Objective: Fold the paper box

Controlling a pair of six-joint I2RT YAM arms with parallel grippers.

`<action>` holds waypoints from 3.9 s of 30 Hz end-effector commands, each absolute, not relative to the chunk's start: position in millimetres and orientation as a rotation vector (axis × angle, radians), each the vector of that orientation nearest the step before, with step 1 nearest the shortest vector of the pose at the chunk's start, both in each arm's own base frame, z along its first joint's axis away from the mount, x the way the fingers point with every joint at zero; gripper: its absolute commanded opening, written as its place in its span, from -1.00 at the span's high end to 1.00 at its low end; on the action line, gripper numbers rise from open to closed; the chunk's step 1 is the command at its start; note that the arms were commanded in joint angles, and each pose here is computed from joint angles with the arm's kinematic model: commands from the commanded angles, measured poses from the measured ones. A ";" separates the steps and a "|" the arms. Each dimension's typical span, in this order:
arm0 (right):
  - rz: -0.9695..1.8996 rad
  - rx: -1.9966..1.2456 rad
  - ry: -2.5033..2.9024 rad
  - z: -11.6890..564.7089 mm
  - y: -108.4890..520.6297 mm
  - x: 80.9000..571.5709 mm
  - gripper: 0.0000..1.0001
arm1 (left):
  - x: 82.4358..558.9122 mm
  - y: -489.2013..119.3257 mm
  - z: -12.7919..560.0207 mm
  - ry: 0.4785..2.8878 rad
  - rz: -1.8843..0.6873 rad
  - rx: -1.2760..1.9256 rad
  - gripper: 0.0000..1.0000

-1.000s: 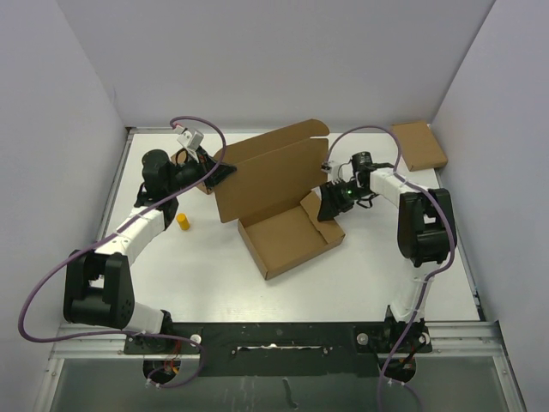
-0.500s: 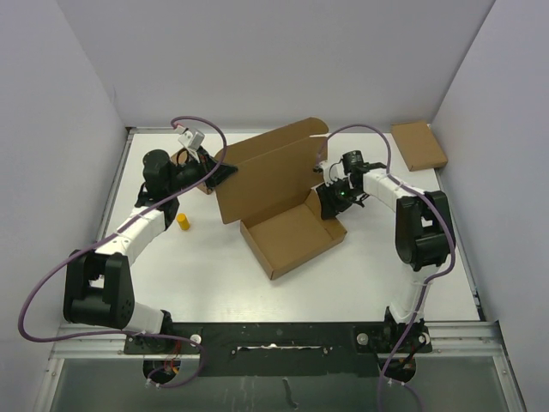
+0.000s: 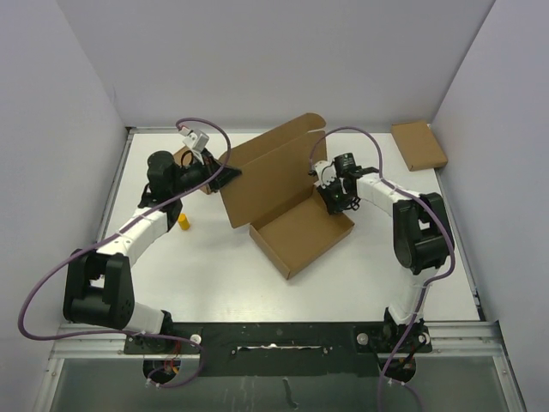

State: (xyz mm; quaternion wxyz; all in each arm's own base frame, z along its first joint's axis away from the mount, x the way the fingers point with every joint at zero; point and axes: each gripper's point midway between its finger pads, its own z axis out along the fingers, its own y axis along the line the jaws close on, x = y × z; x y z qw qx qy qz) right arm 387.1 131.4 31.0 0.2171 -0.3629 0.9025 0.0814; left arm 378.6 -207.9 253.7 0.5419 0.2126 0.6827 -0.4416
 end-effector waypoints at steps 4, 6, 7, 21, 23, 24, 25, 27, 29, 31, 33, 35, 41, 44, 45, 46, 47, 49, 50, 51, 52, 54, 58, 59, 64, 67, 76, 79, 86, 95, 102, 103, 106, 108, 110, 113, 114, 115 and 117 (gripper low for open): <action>-0.034 -1.049 2.429 41.6 107.4 405.6 1.00 | 376.1 -211.6 280.9 1.521 -1.022 0.552 1.00; 0.003 -1.055 2.427 41.1 111.5 404.0 0.96 | 375.7 -212.5 280.2 1.522 -1.022 0.555 1.00; 0.028 -1.052 2.424 42.3 114.1 403.4 0.88 | 375.5 -212.6 280.0 1.523 -1.021 0.556 1.00; 0.471 -0.943 2.298 87.3 128.1 389.9 0.05 | 377.2 -212.3 276.9 1.531 -1.013 0.554 1.00; 0.526 -0.941 2.273 93.5 129.5 386.6 -0.01 | 377.2 -212.6 276.3 1.533 -1.013 0.555 1.00; 0.560 -0.941 2.255 97.9 130.2 384.8 -0.03 | 377.5 -212.5 276.3 1.532 -1.012 0.556 1.00; 0.591 -0.942 2.240 100.9 130.3 383.0 -0.05 | 377.5 -212.4 275.8 1.533 -1.013 0.556 1.00; 0.652 -0.949 2.204 108.5 130.3 378.8 -0.07 | 377.5 -212.7 275.1 1.534 -1.013 0.558 1.00; 0.712 -0.956 2.161 117.1 129.7 374.4 -0.08 | 377.8 -212.7 274.4 1.534 -1.013 0.557 1.00; 0.757 -0.945 2.112 127.9 125.7 372.1 -0.12 | 379.3 -212.7 271.9 1.537 -1.014 0.557 1.00; 0.798 -0.933 2.059 140.1 123.9 369.4 -0.15 | 382.1 -213.3 267.8 1.543 -1.020 0.556 1.00; 0.832 -0.923 2.005 153.6 123.0 366.3 -0.16 | 387.0 -213.1 265.5 1.543 -1.027 0.555 1.00; 0.864 -0.858 1.943 172.7 112.8 365.0 -0.19 | 418.2 -216.7 251.0 1.580 -1.038 0.550 1.00; 0.864 -0.836 1.947 173.0 107.4 366.0 -0.19 | 439.8 -220.3 240.2 1.623 -1.036 0.557 1.00; 0.864 -0.830 1.949 173.3 106.4 366.0 -0.19 | 447.2 -221.0 238.9 1.629 -1.034 0.559 0.99; 0.862 -0.821 1.952 173.1 104.7 366.5 -0.19 | 453.4 -222.2 236.3 1.642 -1.037 0.556 0.94; 0.858 -0.814 1.954 173.1 103.4 366.7 -0.19 | 462.4 -223.1 237.6 1.646 -1.033 0.551 0.85; 0.852 -0.809 1.956 173.6 102.0 367.5 -0.19 | 474.1 -223.9 243.2 1.644 -1.021 0.541 0.66; 0.848 -0.808 1.955 174.4 101.4 367.9 -0.19 | 479.6 -223.7 246.9 1.644 -1.011 0.535 0.57; 0.850 -0.805 1.956 174.4 101.1 368.0 -0.19 | 484.2 -222.8 248.9 1.649 -1.000 0.527 0.47; 0.850 -0.802 1.952 176.3 100.3 367.6 -0.19 | 488.9 -221.3 253.5 1.653 -0.984 0.516 0.33; 0.855 -0.799 1.945 178.9 100.7 366.4 -0.19 | 493.7 -216.4 256.6 1.669 -0.945 0.486 0.13; 0.862 -0.788 1.929 185.6 100.0 364.8 -0.19 | 492.1 -197.2 265.7 1.691 -0.847 0.414 -0.12; 0.866 -0.783 1.924 187.7 99.7 364.1 -0.19 | 489.8 -189.0 266.2 1.709 -0.807 0.388 -0.17; 0.883 -0.773 1.903 194.9 100.6 359.6 -0.20 | 460.1 -138.7 278.5 1.756 -0.652 0.243 -0.27; 0.892 -0.770 1.888 199.3 101.8 357.3 -0.22 | 425.4 -107.8 268.6 1.820 -0.569 0.132 -0.31; 0.925 -0.770 1.887 196.6 104.8 355.6 -0.22 | 333.0 -61.7 200.0 2.011 -0.416 -0.168 -0.39; 0.931 -0.769 1.889 195.1 105.1 355.7 -0.22 | 319.5 -52.0 179.9 2.075 -0.383 -0.296 -0.39; 0.935 -0.769 1.899 191.2 105.2 356.3 -0.22 | 312.2 -17.8 141.7 2.230 -0.156 -0.556 -0.40; 0.940 -0.775 1.908 187.5 107.5 356.0 -0.22 | 332.5 -6.3 103.8 2.400 0.016 -0.694 -0.38; 0.944 -0.779 1.909 186.1 109.1 355.4 -0.22 | 357.5 -14.3 88.7 2.421 -0.014 -0.688 -0.33; 0.945 -0.781 1.909 185.9 109.2 355.4 -0.22 | 358.9 -14.5 85.5 2.429 -0.011 -0.692 -0.27; 0.944 -0.781 1.908 186.1 109.3 355.4 -0.22 | 361.5 -14.0 75.0 2.452 0.005 -0.699 -0.14; 0.946 -0.780 1.910 185.4 109.2 355.6 -0.22 | 363.2 -13.8 71.6 2.454 0.009 -0.702 -0.07; 0.947 -0.782 1.909 185.5 109.7 355.4 -0.22 | 364.6 -13.9 68.3 2.457 0.010 -0.704 0.03; 0.949 -0.784 1.908 185.3 110.4 355.1 -0.22 | 366.4 -13.9 64.7 2.460 0.010 -0.709 0.16; 0.951 -0.785 1.909 184.9 110.9 354.8 -0.22 | 366.9 -14.2 63.6 2.463 0.009 -0.711 0.23; 0.951 -0.785 1.909 185.3 111.0 354.8 -0.22 | 367.0 -14.2 62.9 2.464 0.009 -0.718 0.27; 0.952 -0.787 1.908 185.2 111.5 354.6 -0.22 | 366.7 -13.9 62.3 2.461 0.008 -0.725 0.44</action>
